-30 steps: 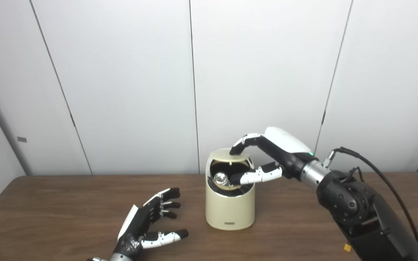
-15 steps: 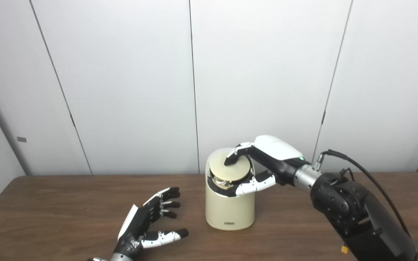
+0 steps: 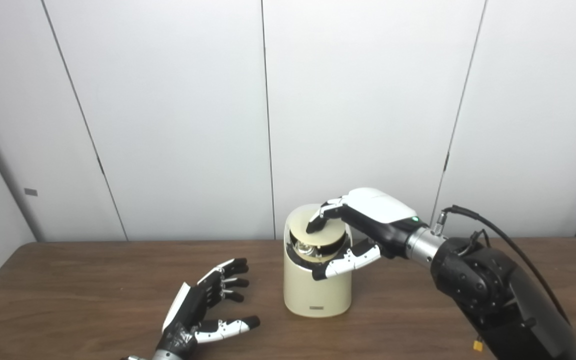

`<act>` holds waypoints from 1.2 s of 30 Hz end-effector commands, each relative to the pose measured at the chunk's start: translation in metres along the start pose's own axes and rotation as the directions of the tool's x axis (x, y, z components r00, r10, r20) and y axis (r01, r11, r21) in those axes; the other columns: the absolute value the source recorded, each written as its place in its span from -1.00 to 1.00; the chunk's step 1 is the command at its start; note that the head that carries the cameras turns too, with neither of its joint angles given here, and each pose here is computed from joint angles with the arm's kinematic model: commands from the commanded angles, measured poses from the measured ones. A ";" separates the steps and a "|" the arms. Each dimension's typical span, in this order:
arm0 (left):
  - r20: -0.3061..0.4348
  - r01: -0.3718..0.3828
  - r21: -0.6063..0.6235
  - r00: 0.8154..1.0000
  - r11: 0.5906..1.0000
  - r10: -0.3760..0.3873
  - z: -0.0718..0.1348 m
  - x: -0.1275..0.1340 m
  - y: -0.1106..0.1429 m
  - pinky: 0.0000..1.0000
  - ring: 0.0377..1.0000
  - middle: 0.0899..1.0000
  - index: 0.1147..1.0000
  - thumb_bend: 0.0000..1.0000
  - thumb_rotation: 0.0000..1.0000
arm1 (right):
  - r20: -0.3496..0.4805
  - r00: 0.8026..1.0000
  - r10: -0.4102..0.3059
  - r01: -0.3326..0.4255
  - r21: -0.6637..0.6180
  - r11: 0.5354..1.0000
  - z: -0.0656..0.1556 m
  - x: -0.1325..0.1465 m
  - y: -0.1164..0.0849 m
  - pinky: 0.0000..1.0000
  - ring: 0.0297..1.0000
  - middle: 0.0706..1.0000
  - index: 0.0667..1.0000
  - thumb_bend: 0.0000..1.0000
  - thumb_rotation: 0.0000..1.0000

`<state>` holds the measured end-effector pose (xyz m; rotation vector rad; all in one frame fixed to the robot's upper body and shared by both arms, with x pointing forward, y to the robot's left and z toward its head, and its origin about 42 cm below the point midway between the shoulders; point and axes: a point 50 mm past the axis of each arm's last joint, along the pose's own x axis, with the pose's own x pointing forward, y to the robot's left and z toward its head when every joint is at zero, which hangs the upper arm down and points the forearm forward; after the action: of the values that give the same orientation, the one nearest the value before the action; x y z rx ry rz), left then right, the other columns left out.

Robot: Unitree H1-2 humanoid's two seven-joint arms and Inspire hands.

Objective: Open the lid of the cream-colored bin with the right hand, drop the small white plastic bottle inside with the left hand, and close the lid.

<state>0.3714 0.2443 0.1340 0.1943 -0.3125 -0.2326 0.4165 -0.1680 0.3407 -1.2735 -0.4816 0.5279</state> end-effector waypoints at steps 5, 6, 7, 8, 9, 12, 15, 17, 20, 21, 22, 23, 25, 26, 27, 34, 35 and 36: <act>0.073 -0.014 0.019 0.997 1.000 0.012 0.017 0.011 0.007 0.27 0.48 0.62 0.67 0.60 -0.83 | 0.048 0.997 -0.057 0.059 -0.045 0.997 0.004 -0.007 -0.020 0.84 0.75 0.40 0.35 0.35 0.29; 0.075 -0.015 0.021 0.997 1.000 0.013 0.017 0.011 0.007 0.27 0.49 0.62 0.67 0.60 -0.83 | 0.048 0.997 -0.055 0.057 -0.044 0.997 0.004 -0.008 -0.019 0.85 0.75 0.40 0.35 0.36 0.30; 0.077 -0.016 0.021 0.997 1.000 0.014 0.017 0.011 0.008 0.26 0.48 0.63 0.66 0.60 -0.83 | 0.048 0.998 -0.052 0.054 -0.042 0.998 0.004 -0.009 -0.017 0.85 0.75 0.40 0.35 0.35 0.26; 0.078 -0.017 0.020 0.997 1.000 0.015 0.017 0.011 0.008 0.25 0.48 0.63 0.66 0.60 -0.83 | 0.048 0.998 -0.050 0.052 -0.040 0.998 0.004 -0.009 -0.017 0.84 0.75 0.40 0.35 0.35 0.25; 0.078 -0.018 0.018 0.997 1.000 0.016 0.017 0.011 0.008 0.25 0.48 0.63 0.66 0.60 -0.82 | 0.047 0.998 -0.048 0.050 -0.038 0.998 0.004 -0.009 -0.016 0.84 0.74 0.40 0.35 0.35 0.24; 0.077 -0.019 0.012 0.997 1.000 0.018 0.019 0.012 0.008 0.25 0.48 0.62 0.66 0.61 -0.82 | 0.049 0.998 -0.044 0.046 -0.036 0.998 0.002 -0.010 -0.013 0.84 0.74 0.39 0.35 0.35 0.25; 0.074 -0.022 0.014 0.997 1.000 0.021 0.019 0.011 0.008 0.25 0.48 0.62 0.66 0.61 -0.83 | 0.045 0.998 -0.041 0.042 -0.035 0.998 0.002 -0.011 -0.011 0.85 0.73 0.39 0.34 0.34 0.24; 0.074 -0.023 0.015 0.997 1.000 0.022 0.019 0.010 0.008 0.25 0.47 0.62 0.66 0.61 -0.83 | 0.038 0.999 -0.031 0.033 -0.036 0.999 0.001 -0.011 -0.009 0.86 0.74 0.39 0.35 0.33 0.23; 0.071 -0.024 0.022 0.997 0.999 0.022 0.020 0.009 0.007 0.23 0.47 0.62 0.66 0.61 -0.82 | 0.032 0.999 -0.014 0.015 -0.037 0.999 -0.002 -0.012 -0.007 0.89 0.75 0.41 0.36 0.32 0.24; 0.070 -0.024 0.020 0.997 1.000 0.022 0.020 0.009 0.007 0.24 0.47 0.62 0.66 0.60 -0.81 | 0.030 1.000 -0.009 0.010 -0.039 0.999 -0.003 -0.012 -0.006 0.89 0.75 0.41 0.36 0.32 0.24; 0.068 -0.024 0.018 0.997 1.000 0.023 0.020 0.009 0.007 0.24 0.47 0.62 0.66 0.61 -0.80 | 0.026 1.000 -0.002 0.003 -0.040 0.999 -0.004 -0.012 -0.004 0.89 0.75 0.41 0.36 0.31 0.24; 0.067 -0.025 0.016 0.997 1.000 0.024 0.020 0.009 0.007 0.23 0.47 0.62 0.66 0.61 -0.80 | 0.023 1.000 0.005 -0.004 -0.042 0.999 -0.004 -0.013 -0.003 0.90 0.76 0.42 0.37 0.31 0.25; 0.067 -0.025 0.009 0.997 1.000 0.024 0.020 0.008 0.006 0.22 0.47 0.62 0.66 0.61 -0.80 | 0.018 1.000 0.017 -0.016 -0.046 0.999 -0.005 -0.013 -0.002 0.90 0.77 0.43 0.38 0.30 0.28; 0.067 -0.024 0.007 0.997 1.000 0.024 0.019 0.008 0.006 0.22 0.47 0.63 0.66 0.61 -0.81 | 0.017 1.000 0.019 -0.018 -0.048 0.999 -0.005 -0.013 -0.001 0.89 0.76 0.43 0.38 0.31 0.29; 0.068 -0.023 0.007 0.997 1.000 0.022 0.019 0.008 0.006 0.22 0.47 0.63 0.67 0.61 -0.81 | 0.014 1.000 0.024 -0.023 -0.052 0.998 -0.005 -0.013 0.000 0.88 0.76 0.43 0.38 0.31 0.30; 0.069 -0.020 0.005 0.997 1.000 0.020 0.021 0.006 0.004 0.21 0.48 0.63 0.67 0.57 -0.85 | 0.004 0.999 0.048 -0.048 -0.066 0.997 -0.007 -0.013 0.008 0.85 0.75 0.44 0.41 0.33 0.31; 0.068 -0.021 0.005 0.997 1.000 0.020 0.021 0.006 0.004 0.21 0.48 0.63 0.66 0.58 -0.86 | 0.005 0.999 0.052 -0.052 -0.067 0.996 -0.007 -0.013 0.008 0.85 0.75 0.45 0.42 0.33 0.33; 0.066 -0.021 0.009 0.998 1.000 0.021 0.021 0.005 0.004 0.21 0.48 0.63 0.66 0.58 -0.85 | 0.005 0.998 0.055 -0.054 -0.067 0.996 -0.007 -0.012 0.009 0.85 0.75 0.44 0.42 0.33 0.33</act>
<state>0.3641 0.2433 0.1368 0.1865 -0.3137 -0.2228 0.4074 -0.1760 0.3218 -1.3154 -0.4612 0.5750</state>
